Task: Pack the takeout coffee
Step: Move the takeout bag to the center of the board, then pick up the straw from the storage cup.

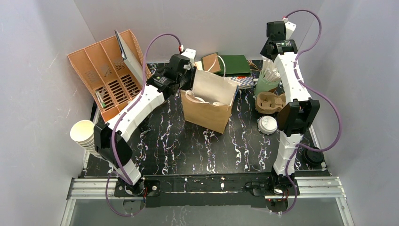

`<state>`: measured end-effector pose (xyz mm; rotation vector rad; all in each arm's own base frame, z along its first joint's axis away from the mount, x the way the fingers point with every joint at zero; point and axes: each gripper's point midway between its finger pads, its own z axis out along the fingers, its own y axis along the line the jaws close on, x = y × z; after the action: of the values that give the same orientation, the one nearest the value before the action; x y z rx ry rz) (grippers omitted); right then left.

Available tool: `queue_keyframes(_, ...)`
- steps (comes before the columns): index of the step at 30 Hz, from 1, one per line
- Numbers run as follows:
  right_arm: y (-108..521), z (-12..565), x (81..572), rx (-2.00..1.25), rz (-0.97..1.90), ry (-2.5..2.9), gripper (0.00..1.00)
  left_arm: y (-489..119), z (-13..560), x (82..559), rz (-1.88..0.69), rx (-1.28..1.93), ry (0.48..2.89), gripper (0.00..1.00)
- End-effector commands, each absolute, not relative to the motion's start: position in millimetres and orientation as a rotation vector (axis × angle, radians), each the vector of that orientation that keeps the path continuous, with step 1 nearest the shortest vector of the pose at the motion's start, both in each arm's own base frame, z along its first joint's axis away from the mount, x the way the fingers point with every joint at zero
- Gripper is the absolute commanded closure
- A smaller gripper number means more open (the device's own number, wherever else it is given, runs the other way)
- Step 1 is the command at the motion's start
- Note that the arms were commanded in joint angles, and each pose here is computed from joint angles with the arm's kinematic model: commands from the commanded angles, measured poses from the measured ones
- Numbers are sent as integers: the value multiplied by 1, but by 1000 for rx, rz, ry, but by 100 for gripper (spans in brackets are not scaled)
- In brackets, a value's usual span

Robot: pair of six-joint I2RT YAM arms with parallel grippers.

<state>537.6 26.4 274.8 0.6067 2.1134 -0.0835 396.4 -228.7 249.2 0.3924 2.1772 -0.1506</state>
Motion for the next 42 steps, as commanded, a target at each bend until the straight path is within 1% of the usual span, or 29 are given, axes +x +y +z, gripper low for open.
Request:
queue_keyframes(1,16,308,545,631,-86,1973,58,-232,282,407,-173,349,2101,57)
queue_keyframes(4,17,305,548,630,-90,1980,59,-228,299,409,-160,330,2072,52)
queue_keyframes(7,19,301,551,627,-83,1988,60,-220,313,407,-131,311,2063,51)
queue_keyframes(10,20,298,552,623,-74,1997,65,-208,326,402,-94,279,2045,50)
queue_keyframes(12,23,295,551,618,-66,2011,66,-200,334,399,-73,256,2025,49)
queue_keyframes(14,23,289,548,623,-66,2033,63,-194,342,396,-55,244,2009,48)
queue_keyframes(17,21,283,544,625,-84,2048,50,-187,346,393,-33,237,2001,48)
queue_keyframes(18,21,282,543,621,-89,2050,47,-186,347,392,-28,235,1999,48)
queue_keyframes(19,20,280,543,617,-96,2052,46,-184,347,391,-23,234,1998,48)
queue_keyframes(20,20,279,544,615,-99,2054,48,-183,347,391,-20,232,1996,48)
queue_keyframes(25,22,276,545,612,-89,2064,62,-179,348,388,-8,230,1996,48)
queue_keyframes(27,21,278,545,612,-90,2057,72,-178,349,386,-6,229,1996,48)
queue_keyframes(28,21,281,544,609,-88,2053,81,-177,349,386,-4,227,1996,47)
queue_keyframes(32,20,294,539,599,-86,2035,99,-175,350,383,-5,224,1993,47)
queue_keyframes(42,17,366,512,530,-47,1927,99,-174,356,380,-15,235,1983,47)
